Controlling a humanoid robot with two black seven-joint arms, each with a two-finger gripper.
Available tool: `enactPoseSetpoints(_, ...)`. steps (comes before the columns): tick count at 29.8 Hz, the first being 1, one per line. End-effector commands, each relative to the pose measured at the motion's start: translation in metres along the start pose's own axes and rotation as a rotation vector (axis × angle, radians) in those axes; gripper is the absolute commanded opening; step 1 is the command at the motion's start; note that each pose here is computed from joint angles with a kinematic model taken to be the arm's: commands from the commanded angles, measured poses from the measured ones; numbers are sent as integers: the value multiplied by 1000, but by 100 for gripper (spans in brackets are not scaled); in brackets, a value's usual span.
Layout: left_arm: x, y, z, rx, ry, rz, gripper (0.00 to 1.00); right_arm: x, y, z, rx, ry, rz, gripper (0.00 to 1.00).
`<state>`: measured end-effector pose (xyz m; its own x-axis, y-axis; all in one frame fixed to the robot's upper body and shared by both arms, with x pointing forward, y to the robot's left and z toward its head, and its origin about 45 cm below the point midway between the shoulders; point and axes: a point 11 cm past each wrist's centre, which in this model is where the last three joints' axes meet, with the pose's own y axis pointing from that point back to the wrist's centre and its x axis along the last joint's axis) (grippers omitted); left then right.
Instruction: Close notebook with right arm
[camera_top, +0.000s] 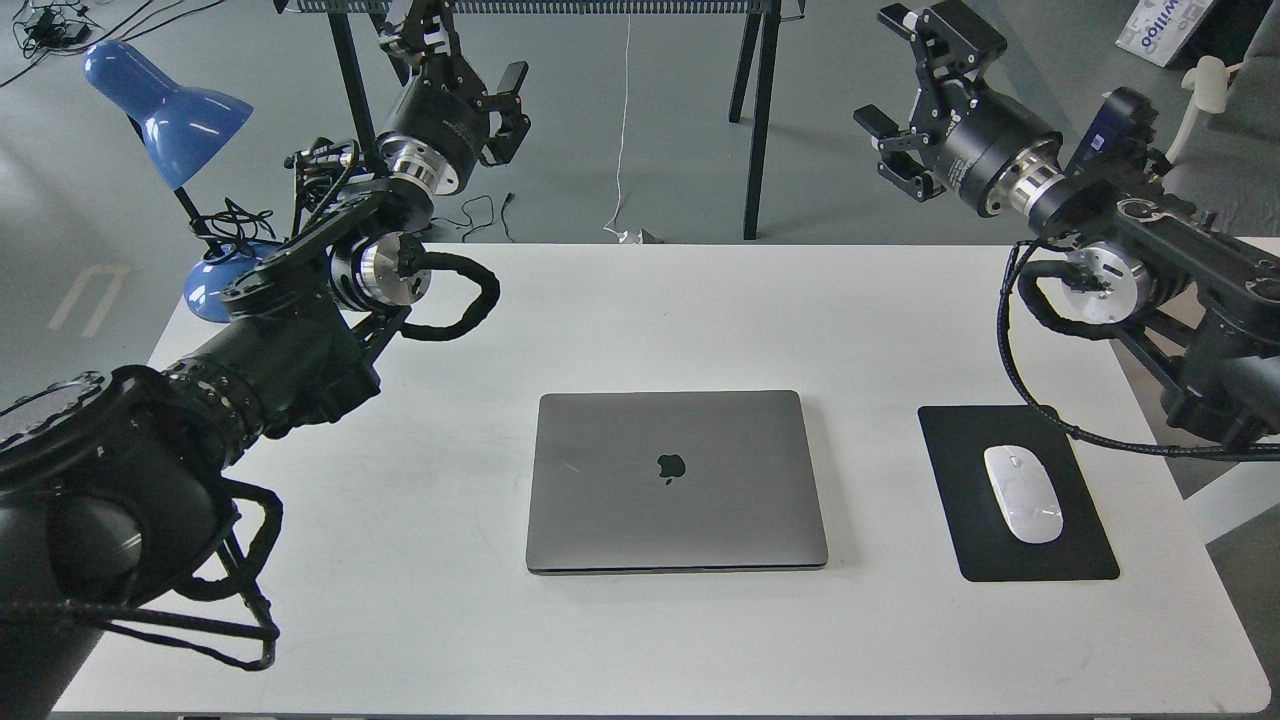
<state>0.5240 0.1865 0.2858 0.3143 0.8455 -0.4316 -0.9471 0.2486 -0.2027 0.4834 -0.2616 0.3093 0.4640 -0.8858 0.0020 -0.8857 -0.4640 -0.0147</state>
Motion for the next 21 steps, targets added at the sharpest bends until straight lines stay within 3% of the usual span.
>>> enactPoseSetpoints(1, 0, 0, 0, 0, 0, 0, 100, 25, 5, 2, 9, -27, 65, 100)
enactPoseSetpoints(9, 0, 0, 0, 0, 1, -1, 100, 29, -7, 17, 46, -174, 49, 100)
enactPoseSetpoints(21, 0, 0, -1, 1, 2, -2, 100, 11, -44, -34, 107, -102, 8, 100)
